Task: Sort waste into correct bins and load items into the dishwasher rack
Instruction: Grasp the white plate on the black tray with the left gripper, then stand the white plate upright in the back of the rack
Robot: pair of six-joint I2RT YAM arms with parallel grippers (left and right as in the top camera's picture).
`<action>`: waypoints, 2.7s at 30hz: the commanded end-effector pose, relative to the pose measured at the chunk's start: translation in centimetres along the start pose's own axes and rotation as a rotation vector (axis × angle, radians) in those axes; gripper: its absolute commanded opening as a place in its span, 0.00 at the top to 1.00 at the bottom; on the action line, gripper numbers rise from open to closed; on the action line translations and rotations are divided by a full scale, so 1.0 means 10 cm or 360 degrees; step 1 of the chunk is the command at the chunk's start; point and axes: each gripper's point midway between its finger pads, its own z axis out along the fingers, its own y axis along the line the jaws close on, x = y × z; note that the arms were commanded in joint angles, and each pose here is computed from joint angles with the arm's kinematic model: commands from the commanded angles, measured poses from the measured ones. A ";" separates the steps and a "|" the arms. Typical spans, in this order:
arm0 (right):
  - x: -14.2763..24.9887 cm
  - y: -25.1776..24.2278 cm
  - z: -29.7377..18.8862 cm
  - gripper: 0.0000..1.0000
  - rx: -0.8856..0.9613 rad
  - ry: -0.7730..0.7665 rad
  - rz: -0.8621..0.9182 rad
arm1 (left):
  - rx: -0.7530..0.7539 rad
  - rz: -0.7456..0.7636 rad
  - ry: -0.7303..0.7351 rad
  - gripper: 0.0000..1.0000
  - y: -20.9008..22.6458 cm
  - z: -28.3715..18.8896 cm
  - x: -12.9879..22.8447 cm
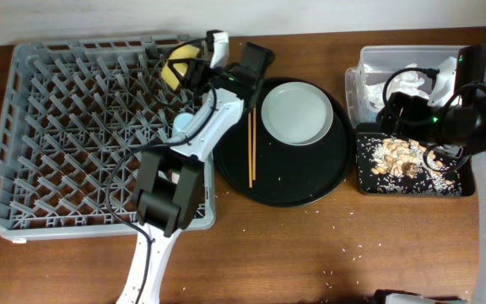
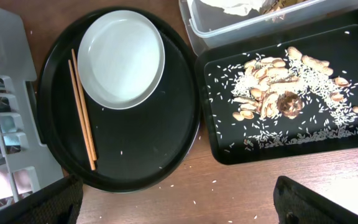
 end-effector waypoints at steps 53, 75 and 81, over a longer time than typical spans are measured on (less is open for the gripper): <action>-0.03 -0.03 -0.02 0.01 0.0021 -0.0016 0.0011 | 0.1828 -0.0116 0.1102 0.99 -1.79 -1.70 0.88; -0.03 -0.03 -0.02 0.02 0.0021 -0.0015 0.0011 | 0.0513 0.0025 0.0188 0.99 2.11 -0.21 -0.58; -0.03 -0.03 -0.02 0.02 0.0021 -0.0016 0.0011 | 0.0150 -0.0053 0.0329 0.99 2.22 0.59 -0.41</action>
